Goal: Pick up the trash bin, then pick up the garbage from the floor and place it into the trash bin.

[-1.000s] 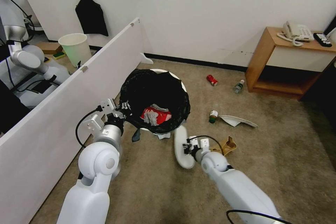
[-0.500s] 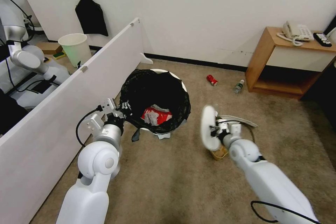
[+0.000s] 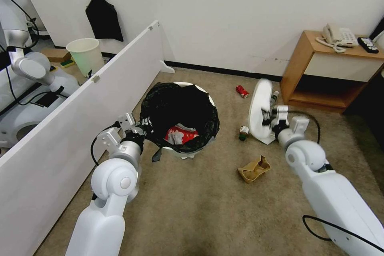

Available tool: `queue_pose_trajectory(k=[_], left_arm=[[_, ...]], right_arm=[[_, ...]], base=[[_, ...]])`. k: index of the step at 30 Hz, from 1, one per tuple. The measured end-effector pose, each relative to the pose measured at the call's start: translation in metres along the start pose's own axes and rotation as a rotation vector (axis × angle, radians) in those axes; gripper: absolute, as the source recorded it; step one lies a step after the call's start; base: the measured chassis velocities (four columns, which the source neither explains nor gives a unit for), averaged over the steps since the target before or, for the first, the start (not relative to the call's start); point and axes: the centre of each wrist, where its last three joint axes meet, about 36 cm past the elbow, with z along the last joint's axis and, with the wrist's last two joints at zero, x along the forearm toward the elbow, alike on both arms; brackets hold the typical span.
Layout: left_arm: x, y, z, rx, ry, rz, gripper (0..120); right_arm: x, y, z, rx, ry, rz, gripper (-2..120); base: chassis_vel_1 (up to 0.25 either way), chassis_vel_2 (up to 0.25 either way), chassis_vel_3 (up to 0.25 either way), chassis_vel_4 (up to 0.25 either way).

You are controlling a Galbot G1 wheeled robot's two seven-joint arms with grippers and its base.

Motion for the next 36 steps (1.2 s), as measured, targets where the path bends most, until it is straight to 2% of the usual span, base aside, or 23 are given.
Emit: queue_pose_trajectory(k=[1,5,7,12,13,15,17,20,22,26,28,36], left_arm=[[0.001,-0.001,0.002,0.0,0.03,-0.011,4],[0.001,-0.002,0.004,0.004,0.072,-0.025,4],[0.001,-0.003,0.005,0.011,0.115,-0.038,4],[0.001,-0.006,0.007,0.009,0.159,-0.039,4],[0.001,-0.008,0.009,0.01,0.189,-0.034,4],[0.002,-0.009,0.01,0.01,0.201,-0.031,4],[0.002,-0.013,0.015,0.017,0.253,-0.013,4],[0.002,-0.016,0.017,0.023,0.282,0.002,4],[0.002,-0.021,0.018,0.043,0.339,0.033,4],[0.001,-0.026,0.018,0.06,0.37,0.054,4],[0.0,-0.031,0.015,0.084,0.398,0.085,4],[-0.005,-0.04,0.012,0.119,0.434,0.112,4]], right_arm=[[0.003,0.006,-0.014,0.004,-0.091,-0.045,0],[0.007,0.012,-0.028,0.004,-0.184,-0.102,0],[0.01,0.017,-0.042,0.004,-0.297,-0.184,0],[0.015,0.02,-0.052,0.002,-0.408,-0.298,0],[0.017,0.022,-0.055,-0.008,-0.461,-0.358,0],[0.018,0.022,-0.056,-0.013,-0.477,-0.379,0],[0.024,0.027,-0.06,-0.046,-0.529,-0.473,0],[0.027,0.031,-0.061,-0.059,-0.548,-0.519,0],[0.03,0.038,-0.059,-0.067,-0.558,-0.58,0],[0.032,0.04,-0.056,-0.067,-0.555,-0.615,0],[0.035,0.042,-0.051,-0.056,-0.536,-0.663,0],[0.043,0.041,-0.037,-0.008,-0.455,-0.789,0]], base=[[0.0,0.0,0.0,0.0],[0.0,0.0,0.0,0.0],[0.0,0.0,0.0,0.0],[0.0,0.0,0.0,0.0],[0.0,0.0,0.0,0.0],[0.0,0.0,0.0,0.0],[0.0,0.0,0.0,0.0],[0.0,0.0,0.0,0.0],[0.0,0.0,0.0,0.0],[0.0,0.0,0.0,0.0],[0.0,0.0,0.0,0.0],[0.0,0.0,0.0,0.0]])
